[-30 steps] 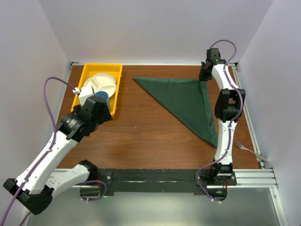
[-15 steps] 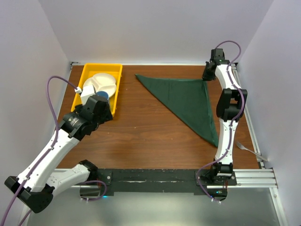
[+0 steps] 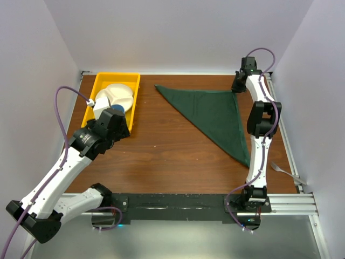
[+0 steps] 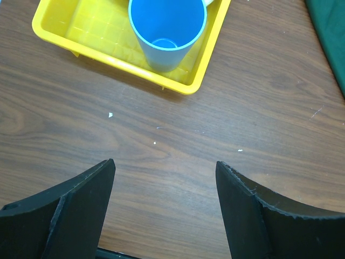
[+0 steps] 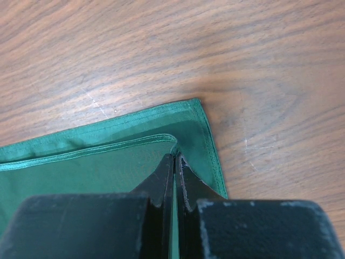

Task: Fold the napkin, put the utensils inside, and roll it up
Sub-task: Fold the napkin

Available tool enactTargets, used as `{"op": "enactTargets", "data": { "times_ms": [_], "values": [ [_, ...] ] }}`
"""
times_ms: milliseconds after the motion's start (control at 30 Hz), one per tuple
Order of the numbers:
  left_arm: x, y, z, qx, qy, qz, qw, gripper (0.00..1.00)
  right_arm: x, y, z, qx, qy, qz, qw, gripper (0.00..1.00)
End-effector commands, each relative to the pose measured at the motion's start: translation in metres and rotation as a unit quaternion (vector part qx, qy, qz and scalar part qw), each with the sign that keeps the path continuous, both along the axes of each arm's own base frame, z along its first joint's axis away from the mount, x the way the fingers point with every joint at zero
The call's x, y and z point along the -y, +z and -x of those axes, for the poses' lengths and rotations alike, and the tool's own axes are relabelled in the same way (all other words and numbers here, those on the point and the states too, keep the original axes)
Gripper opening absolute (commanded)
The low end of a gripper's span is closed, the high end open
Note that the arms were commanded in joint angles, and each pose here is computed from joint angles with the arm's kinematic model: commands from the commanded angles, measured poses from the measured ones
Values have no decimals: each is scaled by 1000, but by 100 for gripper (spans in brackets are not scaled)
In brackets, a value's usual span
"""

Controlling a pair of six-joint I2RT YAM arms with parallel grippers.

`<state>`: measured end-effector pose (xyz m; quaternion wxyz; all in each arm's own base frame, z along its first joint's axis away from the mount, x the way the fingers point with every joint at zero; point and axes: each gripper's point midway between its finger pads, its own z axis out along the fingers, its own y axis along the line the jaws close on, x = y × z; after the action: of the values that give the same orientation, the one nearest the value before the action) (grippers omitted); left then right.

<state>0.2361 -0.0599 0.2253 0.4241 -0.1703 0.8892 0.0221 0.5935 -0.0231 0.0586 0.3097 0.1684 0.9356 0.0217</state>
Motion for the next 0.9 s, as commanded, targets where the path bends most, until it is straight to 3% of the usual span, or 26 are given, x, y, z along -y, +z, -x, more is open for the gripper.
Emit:
{"op": "enactTargets", "data": {
  "times_ms": [0, 333, 400, 533, 567, 633, 667, 800, 833, 867],
  "values": [
    [0, 10, -6, 17, -2, 0, 1000, 81, 4, 25, -19, 43, 2, 3, 999, 0],
    [0, 10, -6, 16, -3, 0, 1000, 81, 7, 19, -22, 40, 6, 9, 999, 0],
    [1, 9, -6, 15, -5, 0, 1000, 81, 6, 19, -25, 44, 9, 10, 999, 4],
    [14, 9, -13, 20, -33, 12, 999, 81, 16, 31, -30, 46, 3, 37, 998, 21],
    [17, 8, -17, 18, -44, 8, 999, 81, 19, 47, -35, 61, -1, 46, 997, 40],
    [38, 13, -30, 33, -78, 32, 996, 81, 25, 56, -31, 58, -5, 61, 996, 55],
    [47, 9, -37, 30, -98, 32, 994, 81, 31, 57, -24, 49, -17, 76, 996, 70],
    [103, 5, -75, 50, -168, 93, 980, 78, 26, 78, 30, -8, -93, 60, 994, 80],
    [119, 20, -93, 82, -180, 113, 974, 75, 21, 77, 43, -25, -102, 64, 992, 80],
    [133, 4, -108, 67, -191, 111, 973, 71, 13, 56, 66, -68, -98, 69, 990, 80]
  ]
}}
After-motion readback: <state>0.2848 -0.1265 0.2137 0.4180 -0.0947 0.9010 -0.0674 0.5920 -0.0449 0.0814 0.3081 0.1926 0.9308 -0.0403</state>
